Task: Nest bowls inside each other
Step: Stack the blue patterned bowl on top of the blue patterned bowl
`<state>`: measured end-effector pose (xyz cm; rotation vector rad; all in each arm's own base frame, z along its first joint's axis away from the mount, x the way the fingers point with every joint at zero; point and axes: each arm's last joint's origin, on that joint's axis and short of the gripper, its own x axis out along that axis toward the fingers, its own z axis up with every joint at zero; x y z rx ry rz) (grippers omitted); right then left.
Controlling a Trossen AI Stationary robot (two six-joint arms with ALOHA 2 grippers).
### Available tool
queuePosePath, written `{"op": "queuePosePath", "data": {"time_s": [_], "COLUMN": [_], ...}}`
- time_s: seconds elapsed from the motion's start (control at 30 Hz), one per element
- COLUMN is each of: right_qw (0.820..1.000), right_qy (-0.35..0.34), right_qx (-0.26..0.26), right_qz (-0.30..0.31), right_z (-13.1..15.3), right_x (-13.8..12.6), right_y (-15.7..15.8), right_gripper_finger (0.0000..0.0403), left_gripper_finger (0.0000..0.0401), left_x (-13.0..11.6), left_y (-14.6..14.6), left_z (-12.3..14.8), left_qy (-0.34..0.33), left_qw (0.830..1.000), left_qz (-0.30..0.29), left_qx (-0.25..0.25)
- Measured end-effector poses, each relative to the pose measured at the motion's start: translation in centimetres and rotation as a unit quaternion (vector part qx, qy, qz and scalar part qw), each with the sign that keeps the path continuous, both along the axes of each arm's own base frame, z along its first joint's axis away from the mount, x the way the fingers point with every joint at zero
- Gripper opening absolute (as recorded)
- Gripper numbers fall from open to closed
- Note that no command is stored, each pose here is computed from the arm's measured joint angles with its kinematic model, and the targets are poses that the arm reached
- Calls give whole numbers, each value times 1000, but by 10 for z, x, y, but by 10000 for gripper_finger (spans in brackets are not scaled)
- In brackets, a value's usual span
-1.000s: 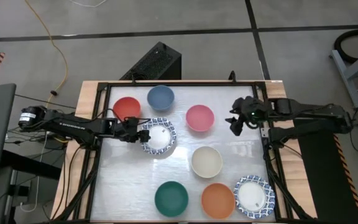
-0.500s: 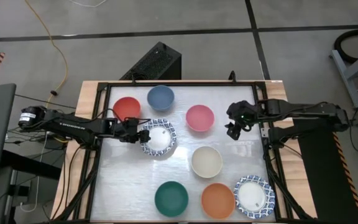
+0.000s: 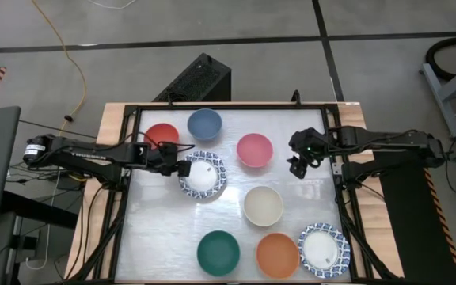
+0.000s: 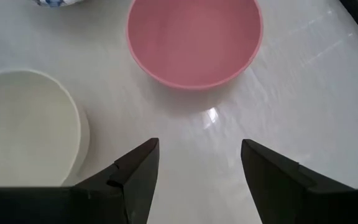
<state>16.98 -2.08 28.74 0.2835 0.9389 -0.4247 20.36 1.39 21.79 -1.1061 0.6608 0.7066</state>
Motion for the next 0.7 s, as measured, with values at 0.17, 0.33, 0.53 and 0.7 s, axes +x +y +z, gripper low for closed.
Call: {"op": "queuePosePath", "data": {"time_s": [0.17,0.33,0.53,0.7], "right_qw": [1000,997,987,972], "right_qy": [13,63,129,159], "right_qx": [10,46,91,135], "right_qz": [9,21,43,104], "right_z": [-2,-8,-17,-23], "right_x": [-2,-8,-8,-4], "right_y": [1,3,14,38], "right_gripper_finger": [249,249,249,249], "left_gripper_finger": [236,236,236,236], "left_x": [0,-5,-10,-10], "left_y": [-1,-3,-3,-4], "left_z": [1,-3,-5,0], "left_qy": [3,35,61,35], "left_qw": [1000,998,997,998], "left_qz": [-14,-28,-24,-26], "left_qx": [-19,-39,-46,-50]}}
